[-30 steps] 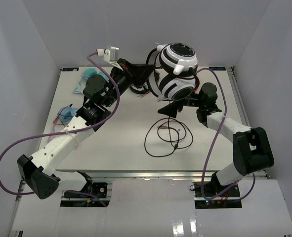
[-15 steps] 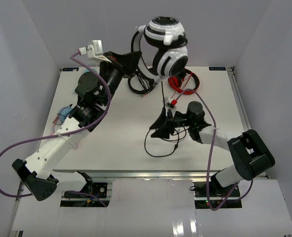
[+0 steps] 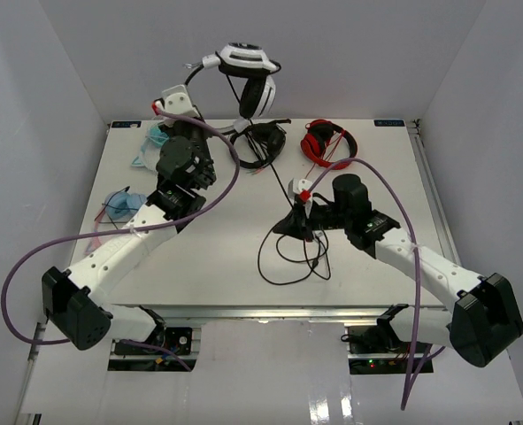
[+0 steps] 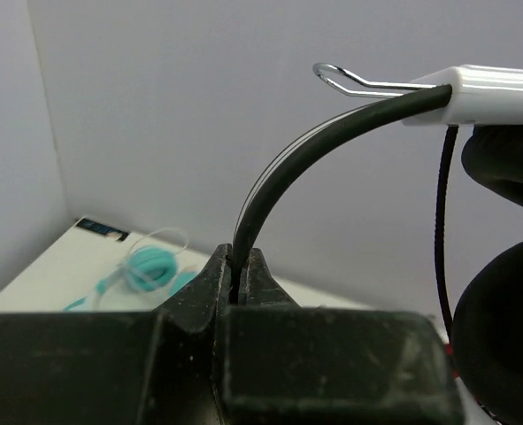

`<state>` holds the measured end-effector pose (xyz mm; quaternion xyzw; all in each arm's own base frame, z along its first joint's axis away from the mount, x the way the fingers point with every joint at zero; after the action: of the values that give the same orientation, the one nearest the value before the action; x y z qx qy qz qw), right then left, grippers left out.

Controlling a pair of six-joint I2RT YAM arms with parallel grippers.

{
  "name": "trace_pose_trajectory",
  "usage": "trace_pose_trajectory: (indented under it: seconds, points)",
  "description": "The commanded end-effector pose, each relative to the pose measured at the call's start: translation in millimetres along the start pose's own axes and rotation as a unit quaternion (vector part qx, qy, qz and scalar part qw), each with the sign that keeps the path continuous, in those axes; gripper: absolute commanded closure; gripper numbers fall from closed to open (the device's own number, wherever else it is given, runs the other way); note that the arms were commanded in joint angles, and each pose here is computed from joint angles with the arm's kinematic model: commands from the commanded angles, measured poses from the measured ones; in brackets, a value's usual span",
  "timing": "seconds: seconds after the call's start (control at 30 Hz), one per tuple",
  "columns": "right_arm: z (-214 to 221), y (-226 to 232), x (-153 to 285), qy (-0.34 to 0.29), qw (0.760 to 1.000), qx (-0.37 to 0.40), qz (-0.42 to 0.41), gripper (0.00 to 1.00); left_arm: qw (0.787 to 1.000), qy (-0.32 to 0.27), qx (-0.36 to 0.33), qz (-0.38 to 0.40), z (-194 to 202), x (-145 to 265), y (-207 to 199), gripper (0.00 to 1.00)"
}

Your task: Wrap the headphones

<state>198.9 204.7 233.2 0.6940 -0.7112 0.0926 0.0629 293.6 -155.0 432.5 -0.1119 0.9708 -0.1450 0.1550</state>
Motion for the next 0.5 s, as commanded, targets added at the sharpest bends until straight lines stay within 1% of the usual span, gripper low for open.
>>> trace_pose_trajectory:
  seconds: [0.0, 0.07, 0.1, 0.17, 0.2, 0.23, 0.27, 0.37, 0.4, 0.43, 0.47]
  points:
    - [-22, -17, 27, 0.143, 0.978, 0.083, 0.130, 0.92, 0.990, 0.068, -0.123, 0.026, 65, 3, 5, 1.00]
    - [-46, -24, 33, 0.183, 0.963, 0.129, 0.151, 0.92, 0.974, 0.133, -0.165, 0.077, 109, 17, 6, 1.00]
    - [-53, -27, 36, 0.204, 0.953, 0.148, 0.168, 0.92, 0.967, 0.153, -0.176, 0.102, 120, 22, 7, 1.00]
    - [-69, -40, 49, 0.275, 0.905, 0.207, 0.252, 0.92, 0.944, 0.198, -0.197, 0.174, 140, 39, 6, 1.00]
    - [-76, -46, 55, 0.297, 0.880, 0.236, 0.285, 0.92, 0.931, 0.217, -0.205, 0.211, 148, 48, 6, 1.00]
    - [-84, -52, 57, 0.298, 0.864, 0.261, 0.311, 0.92, 0.913, 0.235, -0.199, 0.268, 153, 57, 2, 1.00]
    - [-86, -58, 64, 0.328, 0.831, 0.290, 0.342, 0.92, 0.897, 0.252, -0.205, 0.301, 157, 68, 7, 1.00]
    - [-83, -69, 67, 0.363, 0.783, 0.337, 0.377, 0.91, 0.854, 0.267, -0.177, 0.410, 151, 90, 9, 1.00]
    - [-79, -72, 66, 0.370, 0.773, 0.350, 0.379, 0.90, 0.837, 0.260, -0.161, 0.453, 143, 98, 8, 1.00]
    - [-76, -73, 65, 0.374, 0.770, 0.349, 0.380, 0.89, 0.830, 0.263, -0.158, 0.466, 144, 101, 9, 1.00]
    - [-69, -76, 64, 0.380, 0.767, 0.350, 0.380, 0.89, 0.807, 0.254, -0.136, 0.515, 133, 110, 7, 1.00]
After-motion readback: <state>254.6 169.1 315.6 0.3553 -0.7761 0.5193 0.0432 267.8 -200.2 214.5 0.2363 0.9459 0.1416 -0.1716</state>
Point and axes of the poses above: each gripper's point midway between its finger pads, its own x axis back along the fingers, its own y axis along the line the jaws close on, z = x × y, the point moved 10 cm from there along x, back along the fingers, and after that the axes turned 4 degrees about x, right-handed, at the moved point
